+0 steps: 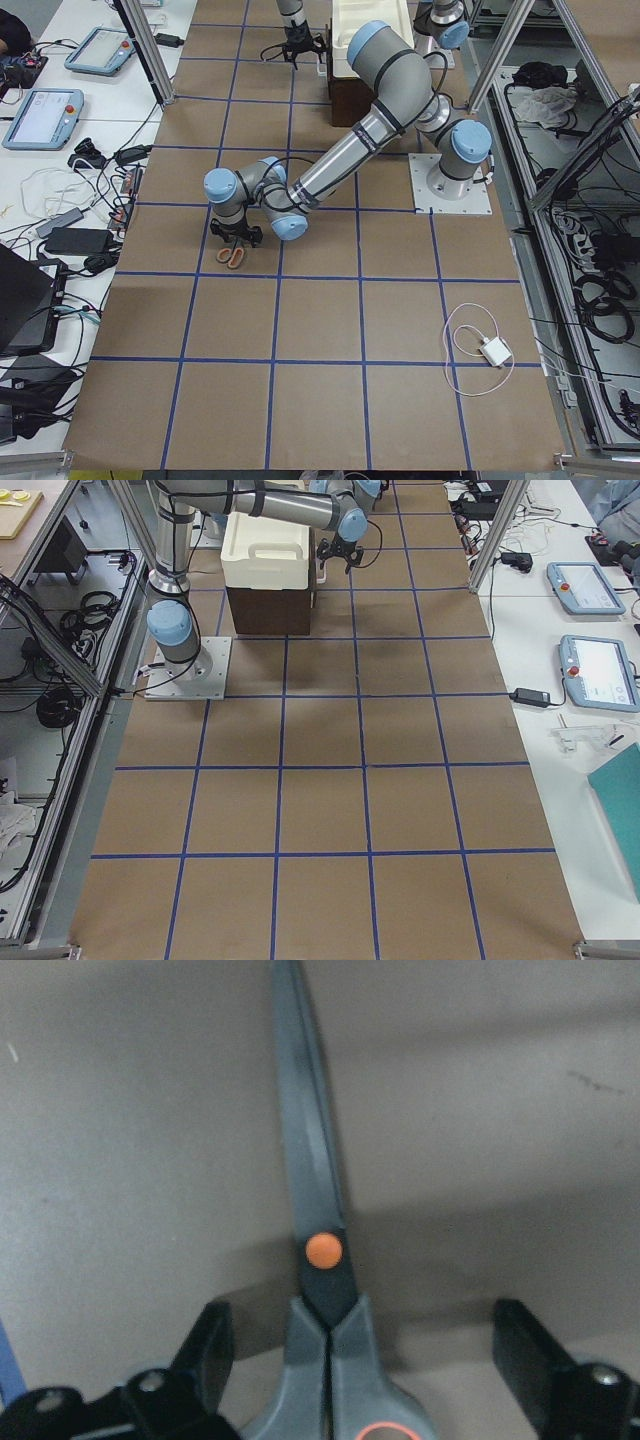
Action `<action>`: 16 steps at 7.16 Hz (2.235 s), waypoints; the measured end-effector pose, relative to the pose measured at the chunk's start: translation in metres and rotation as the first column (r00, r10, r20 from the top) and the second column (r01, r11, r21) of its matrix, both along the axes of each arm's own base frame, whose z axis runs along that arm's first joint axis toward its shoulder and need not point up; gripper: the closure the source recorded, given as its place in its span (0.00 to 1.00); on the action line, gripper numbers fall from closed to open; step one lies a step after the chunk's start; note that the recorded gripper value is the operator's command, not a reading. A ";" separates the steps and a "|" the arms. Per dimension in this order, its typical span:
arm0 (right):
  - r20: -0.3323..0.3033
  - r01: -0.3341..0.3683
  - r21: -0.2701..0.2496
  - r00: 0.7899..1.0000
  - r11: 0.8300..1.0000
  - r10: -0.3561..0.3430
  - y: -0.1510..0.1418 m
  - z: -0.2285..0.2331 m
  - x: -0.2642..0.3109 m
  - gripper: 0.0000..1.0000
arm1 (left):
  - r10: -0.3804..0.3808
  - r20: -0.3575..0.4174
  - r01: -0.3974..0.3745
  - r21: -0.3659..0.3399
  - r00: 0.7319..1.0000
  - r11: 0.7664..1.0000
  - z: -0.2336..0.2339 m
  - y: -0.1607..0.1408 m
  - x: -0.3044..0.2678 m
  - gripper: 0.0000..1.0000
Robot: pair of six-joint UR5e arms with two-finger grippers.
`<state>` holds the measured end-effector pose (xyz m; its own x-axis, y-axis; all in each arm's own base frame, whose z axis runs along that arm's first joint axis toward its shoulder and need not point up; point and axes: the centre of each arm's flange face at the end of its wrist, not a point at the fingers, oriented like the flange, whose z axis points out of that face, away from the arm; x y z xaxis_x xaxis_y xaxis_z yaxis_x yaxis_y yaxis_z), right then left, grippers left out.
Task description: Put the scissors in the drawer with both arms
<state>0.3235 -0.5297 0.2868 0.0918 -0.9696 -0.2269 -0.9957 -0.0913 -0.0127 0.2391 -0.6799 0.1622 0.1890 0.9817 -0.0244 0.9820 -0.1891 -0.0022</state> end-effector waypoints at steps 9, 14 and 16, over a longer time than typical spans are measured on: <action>0.043 0.003 -0.114 0.999 0.994 0.002 -0.030 0.015 -0.010 0.00 | -0.063 0.005 0.063 0.007 0.998 0.998 0.103 0.009 -0.056 1.00; 0.049 0.009 -0.125 0.999 0.992 -0.003 -0.048 0.013 -0.012 0.00 | -0.011 -0.038 0.015 0.111 0.999 0.994 0.163 0.047 -0.074 1.00; 0.046 0.008 -0.119 0.999 0.993 -0.003 -0.050 0.008 -0.012 0.00 | -0.010 -0.038 0.015 0.113 0.999 0.994 0.164 0.047 -0.075 1.00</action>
